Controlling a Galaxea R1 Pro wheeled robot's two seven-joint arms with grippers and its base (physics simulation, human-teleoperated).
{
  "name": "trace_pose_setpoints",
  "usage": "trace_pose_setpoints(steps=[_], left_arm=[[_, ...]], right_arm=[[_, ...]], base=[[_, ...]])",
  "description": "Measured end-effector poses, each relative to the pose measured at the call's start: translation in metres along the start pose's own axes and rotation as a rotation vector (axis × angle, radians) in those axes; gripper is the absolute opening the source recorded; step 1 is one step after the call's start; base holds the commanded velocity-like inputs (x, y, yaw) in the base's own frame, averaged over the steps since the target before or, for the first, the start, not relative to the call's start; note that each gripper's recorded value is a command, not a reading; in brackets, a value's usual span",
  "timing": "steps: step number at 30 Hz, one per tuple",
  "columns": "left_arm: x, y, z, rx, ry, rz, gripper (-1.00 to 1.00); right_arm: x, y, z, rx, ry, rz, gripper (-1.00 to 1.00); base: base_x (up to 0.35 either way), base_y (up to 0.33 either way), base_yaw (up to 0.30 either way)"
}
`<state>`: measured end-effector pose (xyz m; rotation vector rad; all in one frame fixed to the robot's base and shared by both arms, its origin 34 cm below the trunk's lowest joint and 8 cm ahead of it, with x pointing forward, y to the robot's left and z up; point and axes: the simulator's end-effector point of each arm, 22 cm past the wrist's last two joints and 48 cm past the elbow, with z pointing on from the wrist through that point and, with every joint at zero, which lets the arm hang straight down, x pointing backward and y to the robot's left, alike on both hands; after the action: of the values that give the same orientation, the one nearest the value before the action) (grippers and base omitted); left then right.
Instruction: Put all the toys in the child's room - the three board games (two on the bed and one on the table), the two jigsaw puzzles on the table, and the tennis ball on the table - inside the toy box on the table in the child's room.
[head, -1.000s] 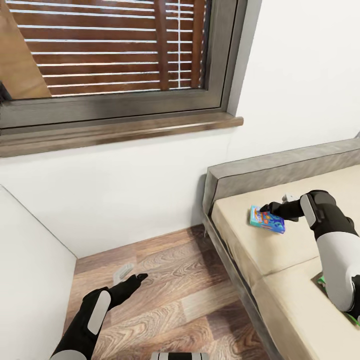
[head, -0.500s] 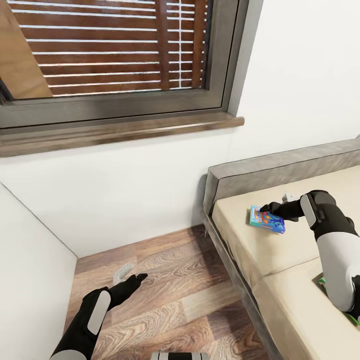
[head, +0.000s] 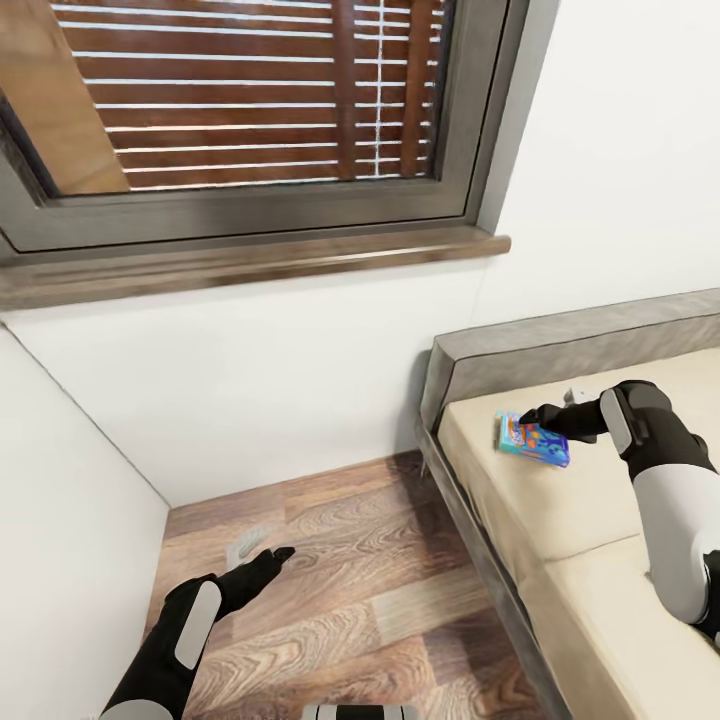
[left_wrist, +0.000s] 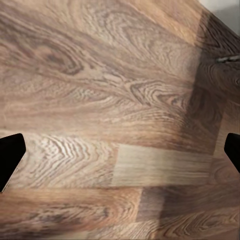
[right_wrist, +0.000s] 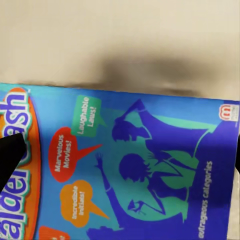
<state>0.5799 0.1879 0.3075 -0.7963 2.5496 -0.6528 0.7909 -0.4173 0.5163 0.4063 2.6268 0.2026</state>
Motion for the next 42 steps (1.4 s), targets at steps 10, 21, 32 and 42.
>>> trace_pose_setpoints(steps=[10, 21, 32, 42], left_arm=[[0.0, 0.0003, -0.0001, -0.001, 0.0, 0.0, 1.0], [-0.0001, 0.0002, 0.0, -0.001, 0.0, 0.0, 1.0], [-0.0002, 0.0001, 0.0001, -0.001, -0.001, 0.0, 1.0], [0.0003, 0.0002, 0.0002, -0.001, 0.0, 0.0, 1.0]], right_arm=[[0.0017, 0.0006, 0.0012, -0.003, 0.005, 0.003, 1.0], [0.0031, -0.0003, 0.0017, -0.003, 0.009, 0.005, 1.0], [0.0033, 0.0001, 0.002, -0.005, 0.009, 0.006, 1.0], [0.0034, 0.0001, 0.002, -0.005, 0.01, 0.007, 1.0]], base=[[0.0, 0.0, 0.27], [0.0, 0.0, 0.121], [0.0, 0.0, 0.019], [0.0, 0.0, 0.004]])
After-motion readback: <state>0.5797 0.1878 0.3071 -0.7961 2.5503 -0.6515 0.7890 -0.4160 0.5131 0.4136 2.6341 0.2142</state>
